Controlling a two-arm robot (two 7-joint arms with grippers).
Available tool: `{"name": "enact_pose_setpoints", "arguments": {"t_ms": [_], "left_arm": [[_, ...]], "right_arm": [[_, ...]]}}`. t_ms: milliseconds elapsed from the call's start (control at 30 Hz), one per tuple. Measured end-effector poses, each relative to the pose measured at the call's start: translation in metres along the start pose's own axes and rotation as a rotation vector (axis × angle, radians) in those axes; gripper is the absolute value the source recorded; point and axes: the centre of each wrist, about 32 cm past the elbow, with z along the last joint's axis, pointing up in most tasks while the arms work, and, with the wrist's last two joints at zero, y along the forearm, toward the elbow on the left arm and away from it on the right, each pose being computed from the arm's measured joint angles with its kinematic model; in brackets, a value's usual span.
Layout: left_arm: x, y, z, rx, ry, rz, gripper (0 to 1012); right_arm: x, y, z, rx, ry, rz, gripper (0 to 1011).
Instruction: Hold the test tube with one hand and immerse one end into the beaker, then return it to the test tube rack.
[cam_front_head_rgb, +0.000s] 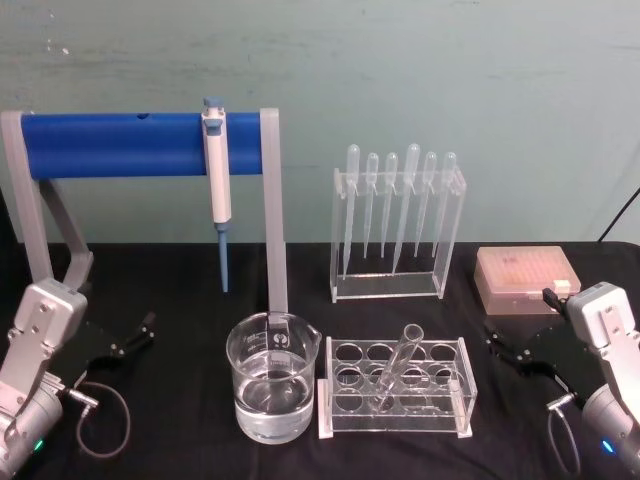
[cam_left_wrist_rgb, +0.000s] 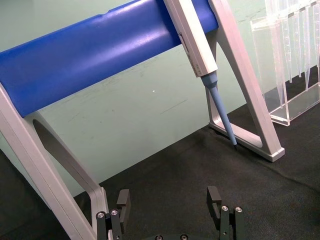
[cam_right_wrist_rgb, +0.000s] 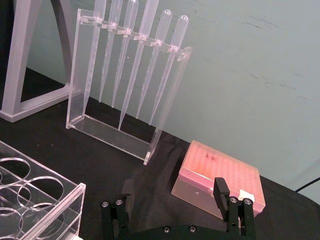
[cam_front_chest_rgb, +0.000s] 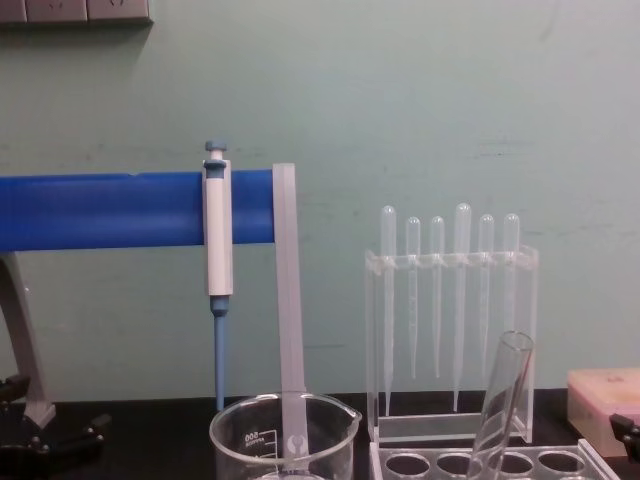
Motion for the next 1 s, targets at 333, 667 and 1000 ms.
{"name": "enact_pose_setpoints", "arguments": {"t_ms": [333,667,1000], "left_arm": [[0.0,0.0,0.0,0.0,0.0,0.0,1000],[0.0,0.0,0.0,0.0,0.0,0.0,1000],[0.0,0.0,0.0,0.0,0.0,0.0,1000]], "right_arm": [[0.0,0.0,0.0,0.0,0.0,0.0,1003],[0.008,-0.002,0.011,0.063,-0.006,-0.01,1003],[0.021,-0.027,0.028,0.165,0.046,0.096,1003]]}}
